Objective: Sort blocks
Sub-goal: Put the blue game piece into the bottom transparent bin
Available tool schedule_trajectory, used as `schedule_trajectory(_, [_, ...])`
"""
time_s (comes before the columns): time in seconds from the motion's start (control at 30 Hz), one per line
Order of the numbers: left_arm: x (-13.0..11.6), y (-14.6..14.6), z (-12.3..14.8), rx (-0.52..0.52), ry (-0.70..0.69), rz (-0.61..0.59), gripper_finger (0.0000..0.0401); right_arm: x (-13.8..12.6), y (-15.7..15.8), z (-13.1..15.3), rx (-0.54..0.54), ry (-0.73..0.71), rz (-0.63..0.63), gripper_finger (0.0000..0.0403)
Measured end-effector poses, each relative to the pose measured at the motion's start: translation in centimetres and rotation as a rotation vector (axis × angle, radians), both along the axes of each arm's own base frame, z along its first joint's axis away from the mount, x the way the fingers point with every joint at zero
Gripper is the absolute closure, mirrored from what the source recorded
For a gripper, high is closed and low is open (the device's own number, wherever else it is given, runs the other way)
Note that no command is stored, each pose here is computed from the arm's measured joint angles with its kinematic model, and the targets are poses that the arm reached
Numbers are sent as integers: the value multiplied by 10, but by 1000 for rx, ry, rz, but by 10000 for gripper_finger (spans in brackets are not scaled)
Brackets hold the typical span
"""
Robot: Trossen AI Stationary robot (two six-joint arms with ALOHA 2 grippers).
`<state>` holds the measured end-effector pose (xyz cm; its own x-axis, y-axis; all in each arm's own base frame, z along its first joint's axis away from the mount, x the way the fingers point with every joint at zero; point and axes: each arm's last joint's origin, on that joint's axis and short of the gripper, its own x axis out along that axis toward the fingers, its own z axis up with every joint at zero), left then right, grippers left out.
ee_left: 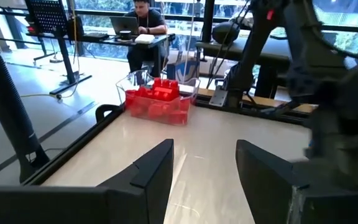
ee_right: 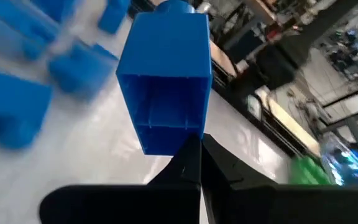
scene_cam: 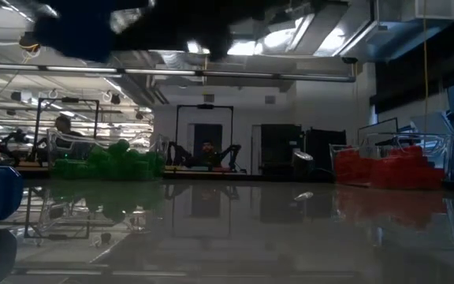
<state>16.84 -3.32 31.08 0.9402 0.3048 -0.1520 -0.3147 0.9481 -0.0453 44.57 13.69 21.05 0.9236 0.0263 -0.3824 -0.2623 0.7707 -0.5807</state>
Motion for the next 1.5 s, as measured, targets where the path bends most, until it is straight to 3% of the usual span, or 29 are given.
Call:
schedule_trajectory(0.23, [0,0,-1,-4,7,0,237,34,34,7,57,-64,74,403])
schedule_trajectory(0.67, [0,0,-3,7,28,-3,237,75,67,-15,185,-173,154,385])
schedule_trajectory(0.8, [0,0,-3,8,29,-2,237,76,66,-17,218,-164,148,351])
schedule_trajectory(0.97, [0,0,-3,10,33,-2,237,75,66,-18,205,-144,151,268])
schedule_trajectory(1.07, [0,0,-4,12,42,-3,237,70,65,-13,148,-76,158,223])
schedule_trajectory(1.2, [-1,0,-6,11,56,-2,237,51,65,20,84,18,177,187])
schedule_trajectory(1.33, [-1,0,-7,0,68,-10,237,15,75,50,7,184,155,175])
schedule_trajectory(1.5, [0,-1,-8,-10,75,-35,237,-42,90,79,-51,386,12,173])
